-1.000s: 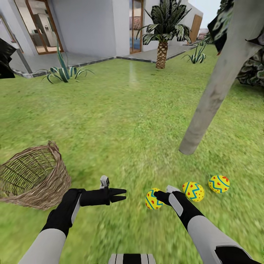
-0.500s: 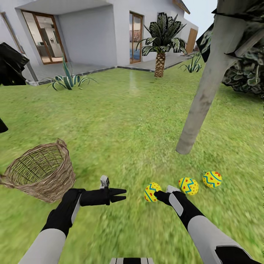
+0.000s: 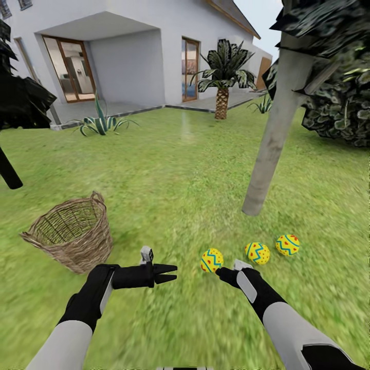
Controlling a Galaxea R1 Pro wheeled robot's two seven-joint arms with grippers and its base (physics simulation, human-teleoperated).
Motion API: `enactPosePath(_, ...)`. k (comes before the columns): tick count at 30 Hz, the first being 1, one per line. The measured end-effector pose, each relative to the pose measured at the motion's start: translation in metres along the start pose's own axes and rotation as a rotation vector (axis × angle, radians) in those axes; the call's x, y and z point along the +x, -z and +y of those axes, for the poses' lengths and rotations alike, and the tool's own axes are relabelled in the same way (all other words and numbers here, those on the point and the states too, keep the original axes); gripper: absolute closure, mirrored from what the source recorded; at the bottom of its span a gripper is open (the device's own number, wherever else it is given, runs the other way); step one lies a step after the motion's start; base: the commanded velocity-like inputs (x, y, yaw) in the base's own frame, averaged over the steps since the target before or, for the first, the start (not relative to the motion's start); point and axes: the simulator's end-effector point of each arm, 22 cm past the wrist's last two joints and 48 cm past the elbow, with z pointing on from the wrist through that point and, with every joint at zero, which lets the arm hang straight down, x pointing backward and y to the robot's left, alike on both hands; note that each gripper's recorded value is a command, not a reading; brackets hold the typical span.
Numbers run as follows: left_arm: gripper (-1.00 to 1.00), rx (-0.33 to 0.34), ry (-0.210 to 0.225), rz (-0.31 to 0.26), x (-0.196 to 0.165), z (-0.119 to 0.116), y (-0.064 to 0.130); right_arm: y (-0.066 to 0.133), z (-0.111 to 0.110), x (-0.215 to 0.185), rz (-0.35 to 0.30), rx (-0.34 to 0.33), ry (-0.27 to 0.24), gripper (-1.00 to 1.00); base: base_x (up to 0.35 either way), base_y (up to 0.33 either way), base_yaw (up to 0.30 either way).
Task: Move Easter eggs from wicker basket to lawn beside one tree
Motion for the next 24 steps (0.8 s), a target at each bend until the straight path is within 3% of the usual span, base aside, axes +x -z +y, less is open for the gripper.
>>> enactPosePath(13, -1.0, 0.005, -0.053, -0.003, -0.004, -0.027, 0.001, 0.023, 0.012, -0.023, -0.05, -0.022, 0.003, -1.0, -0.151, 0.0, 0.0)
enactPosePath(24, -1.0, 0.008, -0.099, -0.005, -0.007, -0.049, 0.002, 0.044, 0.021, -0.042, -0.098, -0.039, 0.005, -1.0, -0.016, 0.0, 0.0)
